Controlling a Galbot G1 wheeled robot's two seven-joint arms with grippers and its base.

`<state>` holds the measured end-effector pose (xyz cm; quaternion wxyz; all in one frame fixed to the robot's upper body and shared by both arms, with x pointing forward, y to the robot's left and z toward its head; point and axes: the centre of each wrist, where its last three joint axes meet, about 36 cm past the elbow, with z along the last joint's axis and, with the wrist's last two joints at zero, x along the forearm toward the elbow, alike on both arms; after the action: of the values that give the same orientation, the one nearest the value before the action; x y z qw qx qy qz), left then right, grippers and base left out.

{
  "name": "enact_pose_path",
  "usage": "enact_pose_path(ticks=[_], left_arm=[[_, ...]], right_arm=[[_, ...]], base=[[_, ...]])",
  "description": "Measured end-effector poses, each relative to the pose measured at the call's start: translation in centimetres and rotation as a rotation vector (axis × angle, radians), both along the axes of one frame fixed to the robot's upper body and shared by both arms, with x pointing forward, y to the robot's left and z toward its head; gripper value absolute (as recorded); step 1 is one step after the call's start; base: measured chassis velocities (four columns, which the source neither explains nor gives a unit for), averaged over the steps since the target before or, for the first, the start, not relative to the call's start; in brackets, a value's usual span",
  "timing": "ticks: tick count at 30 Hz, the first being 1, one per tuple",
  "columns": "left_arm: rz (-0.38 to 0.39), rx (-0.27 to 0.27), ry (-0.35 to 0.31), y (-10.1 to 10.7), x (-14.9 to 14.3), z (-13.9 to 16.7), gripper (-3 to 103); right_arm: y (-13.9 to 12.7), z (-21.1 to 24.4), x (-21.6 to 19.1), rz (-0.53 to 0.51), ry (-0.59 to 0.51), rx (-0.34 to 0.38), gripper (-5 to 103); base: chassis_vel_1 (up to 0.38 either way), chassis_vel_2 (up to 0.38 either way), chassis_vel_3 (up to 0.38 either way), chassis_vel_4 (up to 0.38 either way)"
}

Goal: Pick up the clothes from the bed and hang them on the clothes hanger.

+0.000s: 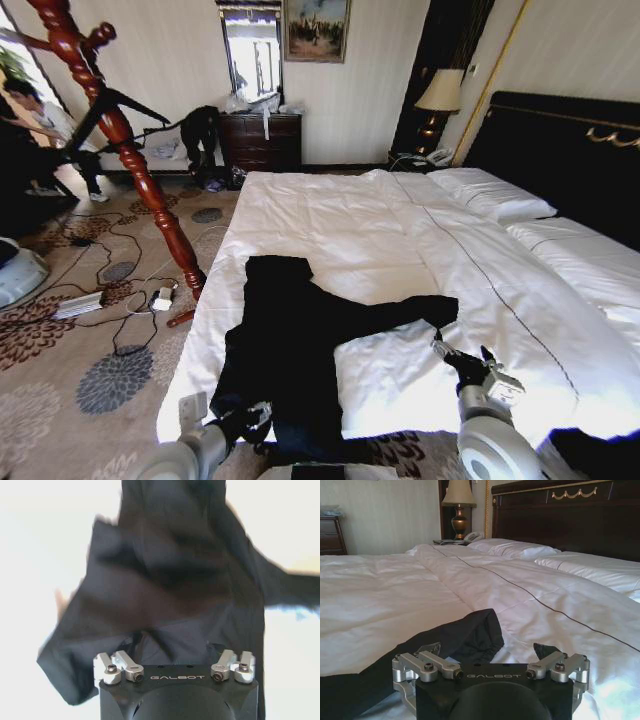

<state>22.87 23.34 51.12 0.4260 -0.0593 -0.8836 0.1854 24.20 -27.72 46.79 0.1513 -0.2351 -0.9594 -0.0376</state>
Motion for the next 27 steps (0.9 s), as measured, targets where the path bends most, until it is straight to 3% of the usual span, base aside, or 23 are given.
enact_pose_path(ticks=[2,5,7,9,12,14,16,17,18,20,23,27], left_arm=[[0.007,0.008,-0.018,0.3,0.2,0.2,84],[0.076,0.042,-0.168,2.3,2.0,2.0,97],[0.085,0.029,-0.181,2.7,2.3,2.4,99],[0.092,-0.025,-0.153,2.7,2.5,2.5,100],[0.085,-0.039,-0.117,2.2,2.1,2.0,100],[0.095,-0.010,-0.137,2.3,2.2,2.2,100],[0.112,0.072,-0.206,2.8,2.7,2.8,100],[0.112,0.072,-0.206,2.8,2.7,2.8,100],[0.114,0.134,-0.272,3.1,3.0,3.1,100],[0.112,0.166,-0.345,3.2,3.2,3.4,100],[0.119,0.134,-0.366,2.8,3.3,3.4,100],[0.175,0.004,-0.323,2.4,4.1,2.2,100]], right_arm=[[0.0,0.0,0.0,-0.001,0.000,0.000,100],[0.0,0.1,0.0,0.001,-0.003,-0.003,100],[0.0,0.1,0.0,0.002,-0.004,-0.003,100],[-0.1,0.2,0.1,0.003,-0.005,-0.002,100],[-0.1,0.2,0.2,0.004,-0.005,-0.003,100],[-0.1,0.2,0.2,0.004,-0.005,-0.001,100],[-0.1,0.2,0.2,0.004,-0.005,-0.001,100],[-0.1,0.2,0.2,0.004,-0.005,-0.001,100],[-0.1,0.2,0.2,0.004,-0.005,-0.001,100],[-0.1,0.2,0.2,0.003,-0.004,0.000,100],[0.0,0.1,0.1,0.003,-0.003,0.002,100],[0.0,0.1,0.1,0.005,-0.001,-0.001,100]], base=[[0.000,0.000,0.000,0.000],[0.000,0.000,0.000,0.000],[0.000,0.000,0.000,0.000],[0.000,0.000,0.000,0.000],[0.000,0.000,0.000,0.000],[0.000,0.000,0.000,0.000],[0.000,0.000,0.000,0.000],[0.000,0.000,0.000,0.000],[0.000,0.000,0.000,0.000],[0.000,0.000,0.000,0.000],[0.000,0.000,0.000,0.000],[0.000,0.000,0.000,0.000]])
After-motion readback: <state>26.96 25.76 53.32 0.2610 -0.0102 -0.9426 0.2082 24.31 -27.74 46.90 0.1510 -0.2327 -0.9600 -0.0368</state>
